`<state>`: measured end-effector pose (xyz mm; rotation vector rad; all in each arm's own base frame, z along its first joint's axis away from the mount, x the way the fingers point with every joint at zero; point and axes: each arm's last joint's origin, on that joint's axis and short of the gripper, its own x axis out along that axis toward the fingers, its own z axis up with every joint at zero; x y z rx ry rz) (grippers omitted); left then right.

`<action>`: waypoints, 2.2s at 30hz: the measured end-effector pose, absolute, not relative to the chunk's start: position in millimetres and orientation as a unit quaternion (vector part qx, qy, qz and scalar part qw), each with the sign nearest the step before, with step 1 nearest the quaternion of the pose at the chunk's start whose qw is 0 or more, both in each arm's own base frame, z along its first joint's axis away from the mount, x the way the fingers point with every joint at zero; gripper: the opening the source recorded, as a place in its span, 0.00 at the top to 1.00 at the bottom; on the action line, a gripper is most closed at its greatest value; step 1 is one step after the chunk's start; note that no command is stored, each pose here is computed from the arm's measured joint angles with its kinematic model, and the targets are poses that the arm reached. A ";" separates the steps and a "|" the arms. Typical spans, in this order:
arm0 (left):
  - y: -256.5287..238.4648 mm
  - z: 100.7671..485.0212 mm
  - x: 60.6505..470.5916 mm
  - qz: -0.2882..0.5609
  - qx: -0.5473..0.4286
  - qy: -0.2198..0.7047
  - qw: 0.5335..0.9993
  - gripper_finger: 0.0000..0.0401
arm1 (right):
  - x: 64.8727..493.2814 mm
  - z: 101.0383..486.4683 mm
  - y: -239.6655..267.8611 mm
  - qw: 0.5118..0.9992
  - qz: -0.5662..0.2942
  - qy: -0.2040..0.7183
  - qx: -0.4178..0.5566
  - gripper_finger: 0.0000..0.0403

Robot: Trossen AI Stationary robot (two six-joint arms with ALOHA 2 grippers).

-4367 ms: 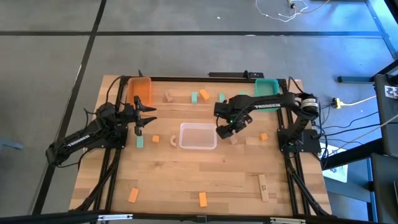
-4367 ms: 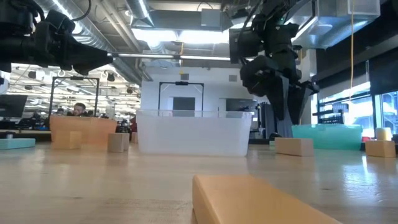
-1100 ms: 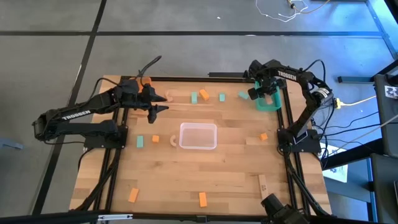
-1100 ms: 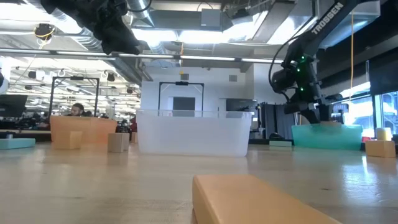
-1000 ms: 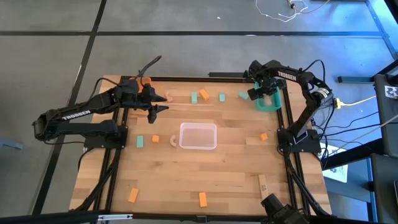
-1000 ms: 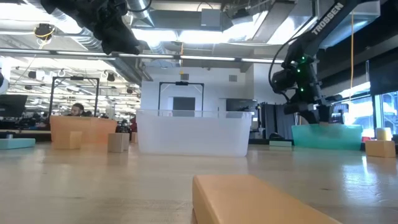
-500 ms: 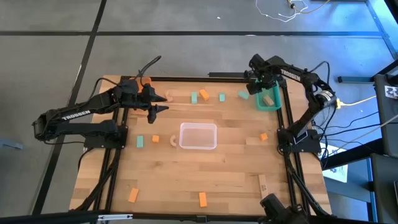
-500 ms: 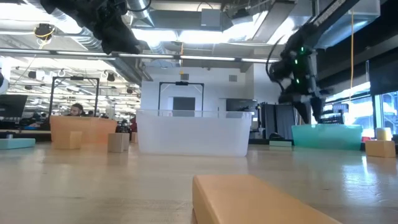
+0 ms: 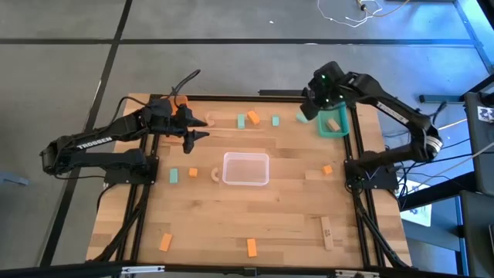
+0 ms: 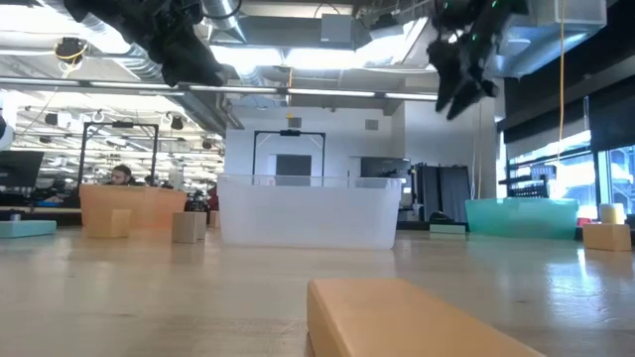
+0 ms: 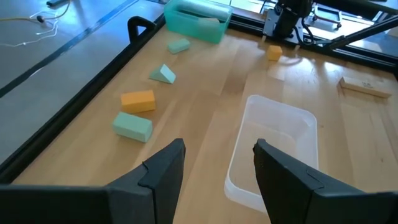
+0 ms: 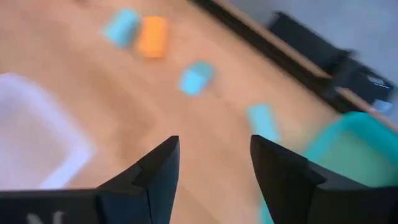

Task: Sort & place blocks by color
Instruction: Put the blue block into the transparent bin

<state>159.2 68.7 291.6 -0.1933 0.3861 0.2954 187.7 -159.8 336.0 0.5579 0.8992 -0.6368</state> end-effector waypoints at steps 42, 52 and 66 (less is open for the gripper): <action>68.6 291.4 159.2 0.149 -0.108 0.190 0.964 0.54 | 312.2 176.1 -213.3 0.705 -0.400 0.432 0.397 0.51; 68.6 291.4 159.2 0.149 -0.108 0.190 0.964 0.54 | 317.0 154.3 -218.1 0.693 -0.419 0.442 0.386 0.51; 68.9 291.4 159.2 0.153 -0.107 0.190 0.964 0.54 | 322.4 128.8 -222.3 0.688 -0.420 0.463 0.369 0.53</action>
